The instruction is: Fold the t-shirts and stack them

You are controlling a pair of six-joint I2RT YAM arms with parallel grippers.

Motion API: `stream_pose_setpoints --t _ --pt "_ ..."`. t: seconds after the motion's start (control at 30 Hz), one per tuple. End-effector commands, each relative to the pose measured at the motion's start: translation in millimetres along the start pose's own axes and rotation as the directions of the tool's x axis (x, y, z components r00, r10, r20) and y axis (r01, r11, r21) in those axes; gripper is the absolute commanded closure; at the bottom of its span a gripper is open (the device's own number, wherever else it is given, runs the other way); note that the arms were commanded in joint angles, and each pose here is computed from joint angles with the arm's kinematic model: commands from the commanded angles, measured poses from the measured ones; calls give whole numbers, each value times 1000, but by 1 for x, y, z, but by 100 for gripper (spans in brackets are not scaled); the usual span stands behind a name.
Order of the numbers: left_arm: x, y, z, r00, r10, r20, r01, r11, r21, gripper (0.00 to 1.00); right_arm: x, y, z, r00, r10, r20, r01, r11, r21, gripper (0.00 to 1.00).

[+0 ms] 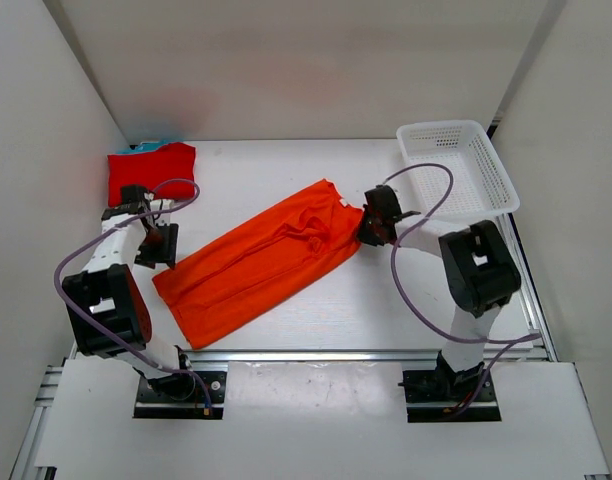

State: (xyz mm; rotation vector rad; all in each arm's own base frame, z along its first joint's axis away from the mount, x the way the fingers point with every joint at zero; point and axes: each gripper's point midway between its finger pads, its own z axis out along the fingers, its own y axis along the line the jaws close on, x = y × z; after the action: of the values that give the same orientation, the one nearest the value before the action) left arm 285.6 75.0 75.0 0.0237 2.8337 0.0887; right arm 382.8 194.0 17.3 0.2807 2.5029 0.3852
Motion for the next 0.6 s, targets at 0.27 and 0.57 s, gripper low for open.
stream_pose_setpoints --t 0.27,0.57 --pt "-10 -16 0 996 89 28 -90 995 29 39 -219 67 89 970 -146 196 182 967 -181 74" --pt "-8 -55 9 988 153 0 -152 981 122 39 -256 92 -1 897 -315 310 346 937 -47 5"
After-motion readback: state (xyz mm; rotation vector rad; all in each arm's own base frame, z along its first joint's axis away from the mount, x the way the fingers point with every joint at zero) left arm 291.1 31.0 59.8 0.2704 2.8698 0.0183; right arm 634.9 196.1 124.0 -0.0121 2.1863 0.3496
